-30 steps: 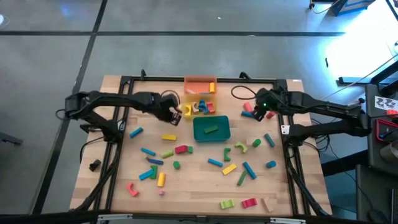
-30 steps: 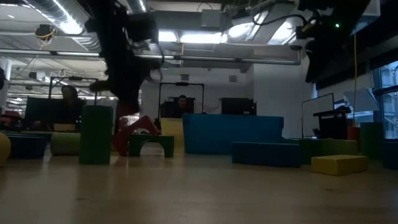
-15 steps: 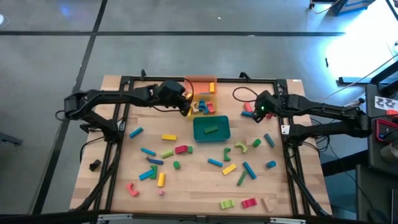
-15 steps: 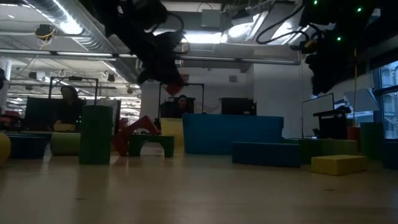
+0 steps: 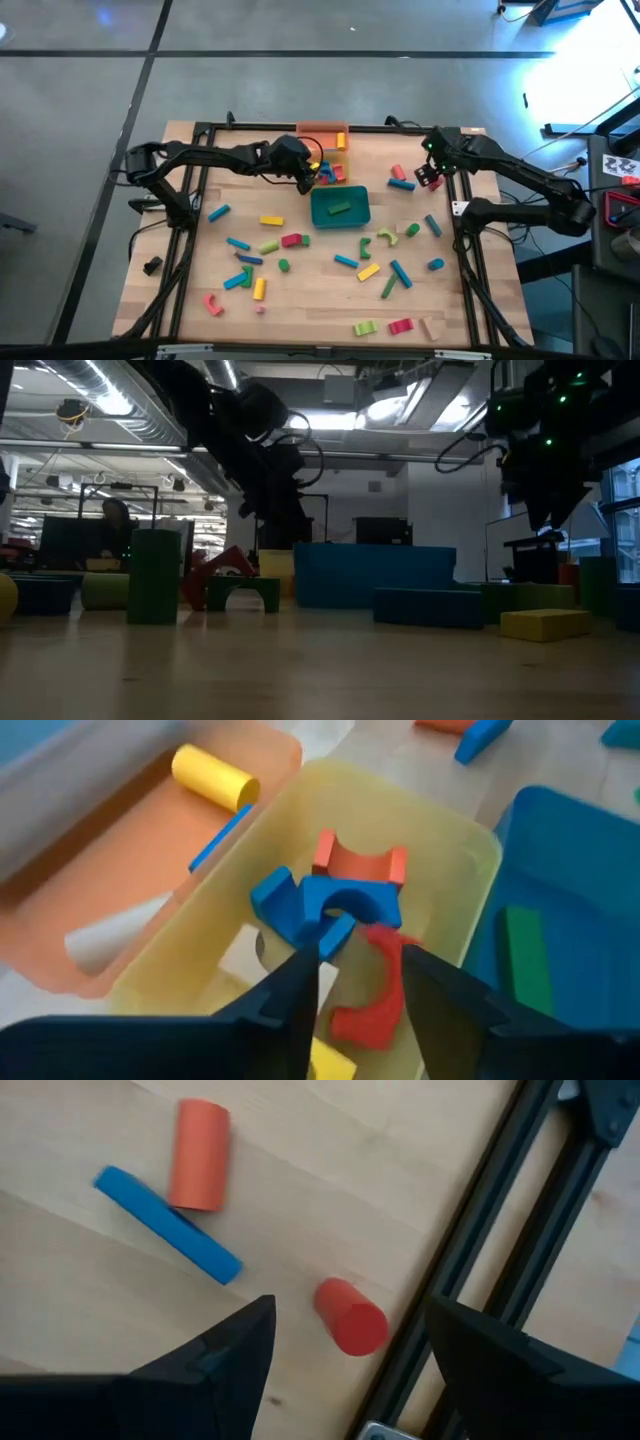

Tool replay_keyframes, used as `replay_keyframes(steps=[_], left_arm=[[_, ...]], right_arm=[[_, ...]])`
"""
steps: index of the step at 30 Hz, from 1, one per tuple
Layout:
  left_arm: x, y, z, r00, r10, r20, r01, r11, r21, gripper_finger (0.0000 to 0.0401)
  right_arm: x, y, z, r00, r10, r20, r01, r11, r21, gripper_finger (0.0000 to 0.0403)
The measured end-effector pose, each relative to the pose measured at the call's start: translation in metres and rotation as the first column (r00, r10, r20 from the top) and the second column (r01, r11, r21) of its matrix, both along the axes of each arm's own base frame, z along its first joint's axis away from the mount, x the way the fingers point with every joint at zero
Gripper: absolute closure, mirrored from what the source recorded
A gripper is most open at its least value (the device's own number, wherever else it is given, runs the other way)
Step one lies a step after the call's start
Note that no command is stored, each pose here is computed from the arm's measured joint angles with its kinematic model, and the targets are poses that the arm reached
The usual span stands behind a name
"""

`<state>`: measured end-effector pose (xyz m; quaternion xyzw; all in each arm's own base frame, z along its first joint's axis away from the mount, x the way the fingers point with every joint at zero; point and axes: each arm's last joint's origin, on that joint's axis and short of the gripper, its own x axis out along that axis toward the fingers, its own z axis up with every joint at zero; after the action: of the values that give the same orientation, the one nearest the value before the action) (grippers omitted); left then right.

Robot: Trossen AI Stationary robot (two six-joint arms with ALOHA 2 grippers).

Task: Sort blocks by size
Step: Put the red cylinder block into the orange bin

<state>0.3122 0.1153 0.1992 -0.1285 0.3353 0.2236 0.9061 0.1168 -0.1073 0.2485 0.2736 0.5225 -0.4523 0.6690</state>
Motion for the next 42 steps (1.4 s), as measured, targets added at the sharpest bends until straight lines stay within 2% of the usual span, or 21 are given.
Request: replay_keyframes(steps=[6,14,18,36,42], left_arm=[[0.0,0.0,-0.002,1.0,-0.012,-0.01,0.012,1.0,0.011,0.0241],[0.0,0.0,-0.002,1.0,-0.012,-0.01,0.012,1.0,0.01,0.0243],[0.0,0.0,-0.002,1.0,-0.012,-0.011,0.012,1.0,0.01,0.0243],[0.0,0.0,-0.002,1.0,-0.012,-0.016,0.012,1.0,0.008,0.0244],[0.0,0.0,-0.002,1.0,-0.011,-0.016,0.012,1.0,0.008,0.0244]], right_arm=[[0.001,-0.017,-0.014,0.998,-0.037,-0.047,0.042,0.995,0.096,0.0143],[0.01,-0.03,-0.035,0.989,-0.043,-0.14,0.071,0.977,0.201,0.0143],[0.013,-0.032,-0.042,0.985,-0.007,-0.173,0.051,0.966,0.252,0.0143],[0.021,-0.042,-0.066,0.958,0.018,-0.287,0.076,0.947,0.313,0.0143],[0.023,-0.044,-0.075,0.946,0.074,-0.316,0.045,0.934,0.355,0.0143]])
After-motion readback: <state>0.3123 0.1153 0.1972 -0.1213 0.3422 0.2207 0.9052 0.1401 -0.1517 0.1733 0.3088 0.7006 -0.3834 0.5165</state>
